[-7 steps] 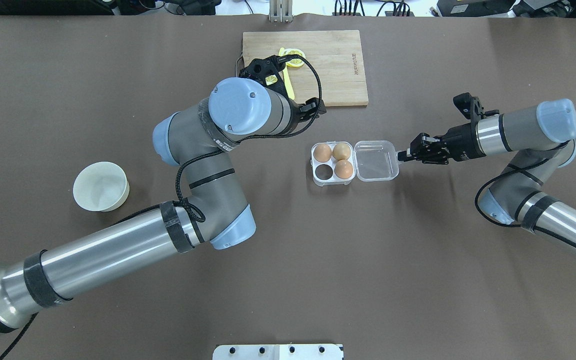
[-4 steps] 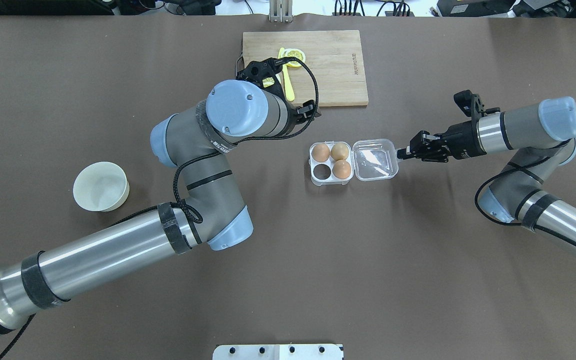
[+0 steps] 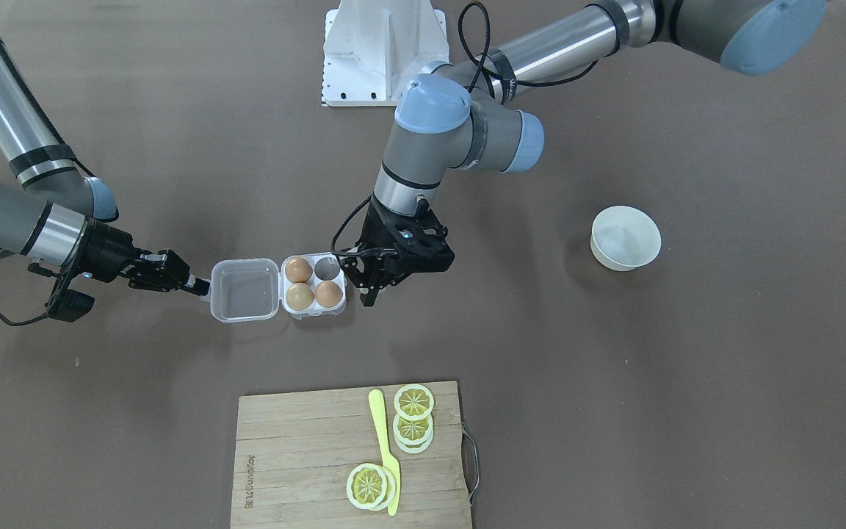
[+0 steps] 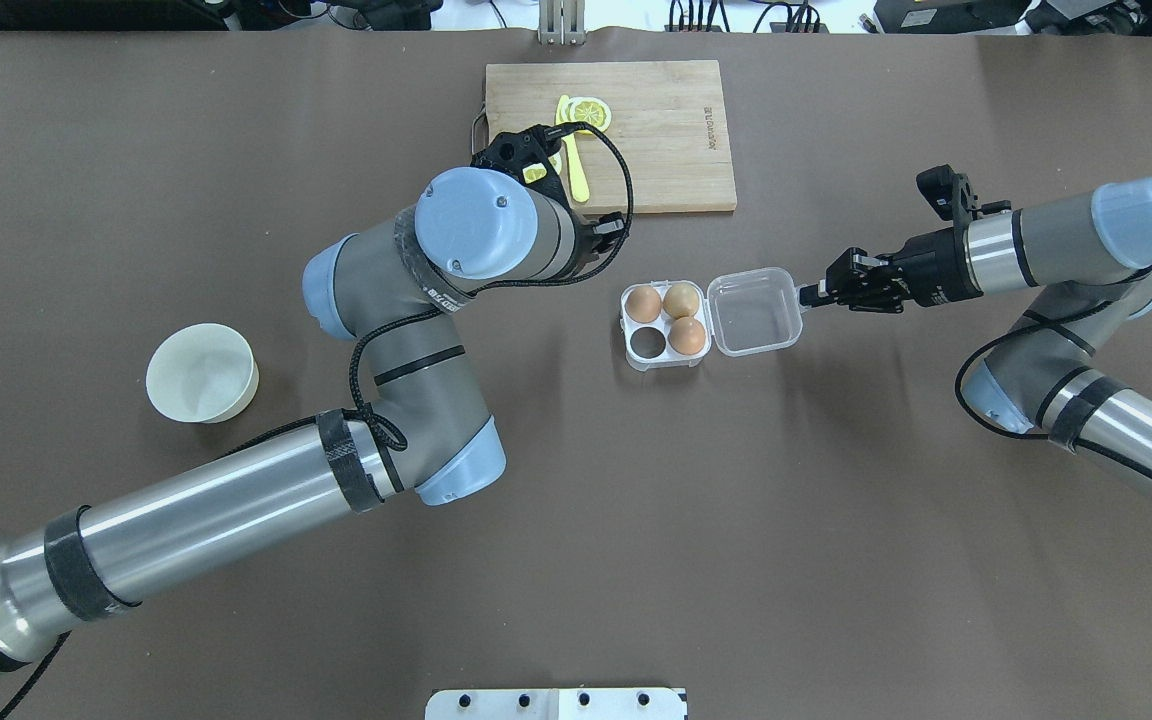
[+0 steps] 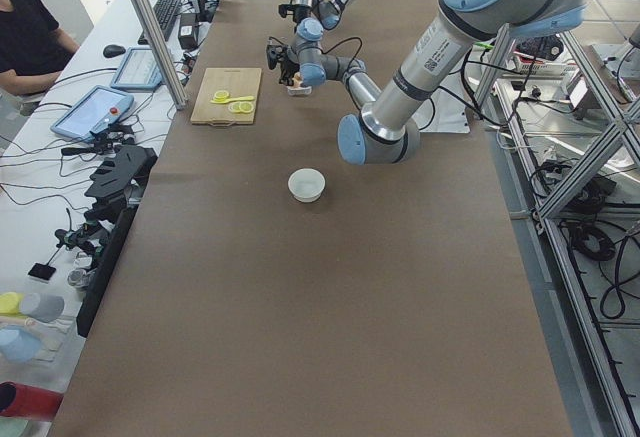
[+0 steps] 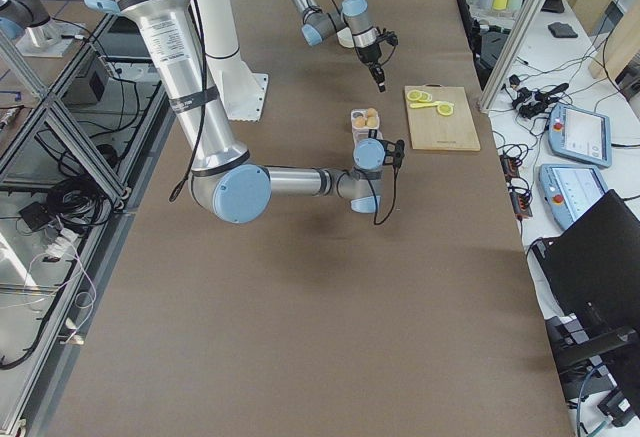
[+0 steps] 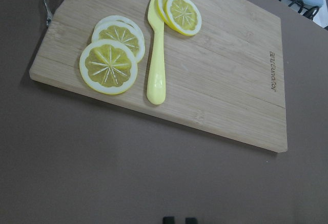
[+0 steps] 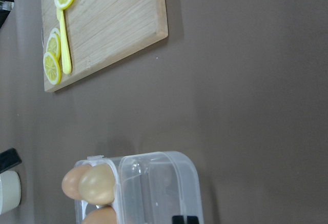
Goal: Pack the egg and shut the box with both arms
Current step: 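Lower the left gripper beside the egg box while the right gripper lifts the lid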
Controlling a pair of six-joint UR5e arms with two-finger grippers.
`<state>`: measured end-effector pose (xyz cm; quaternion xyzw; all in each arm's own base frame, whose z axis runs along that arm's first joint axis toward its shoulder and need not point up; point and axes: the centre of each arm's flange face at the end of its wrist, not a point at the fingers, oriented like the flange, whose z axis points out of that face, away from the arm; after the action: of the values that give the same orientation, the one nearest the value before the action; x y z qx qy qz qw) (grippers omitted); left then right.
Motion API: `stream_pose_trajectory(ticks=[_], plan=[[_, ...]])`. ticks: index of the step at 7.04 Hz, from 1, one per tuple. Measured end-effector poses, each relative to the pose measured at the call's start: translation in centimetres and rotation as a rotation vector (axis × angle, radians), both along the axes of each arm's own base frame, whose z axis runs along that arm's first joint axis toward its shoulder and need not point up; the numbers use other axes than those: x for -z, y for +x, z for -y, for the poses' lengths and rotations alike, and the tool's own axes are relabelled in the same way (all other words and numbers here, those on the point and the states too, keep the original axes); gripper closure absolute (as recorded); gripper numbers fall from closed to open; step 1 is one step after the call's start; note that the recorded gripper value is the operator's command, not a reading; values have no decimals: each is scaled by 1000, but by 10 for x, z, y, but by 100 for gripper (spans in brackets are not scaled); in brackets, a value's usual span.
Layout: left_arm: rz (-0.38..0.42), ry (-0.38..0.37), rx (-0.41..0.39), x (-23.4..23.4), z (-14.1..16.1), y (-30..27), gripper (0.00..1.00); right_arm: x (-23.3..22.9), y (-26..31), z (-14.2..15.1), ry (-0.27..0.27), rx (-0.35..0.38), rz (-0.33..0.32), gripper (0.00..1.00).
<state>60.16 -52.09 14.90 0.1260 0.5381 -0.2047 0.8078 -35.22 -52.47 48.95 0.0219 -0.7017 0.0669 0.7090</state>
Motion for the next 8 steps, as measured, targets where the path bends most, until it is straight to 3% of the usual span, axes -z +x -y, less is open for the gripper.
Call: stream_pose_trajectory(ticks=[8], plan=[[27,-70,-45,-26,-39,51,100,15,11,4,6,-2,21,100]])
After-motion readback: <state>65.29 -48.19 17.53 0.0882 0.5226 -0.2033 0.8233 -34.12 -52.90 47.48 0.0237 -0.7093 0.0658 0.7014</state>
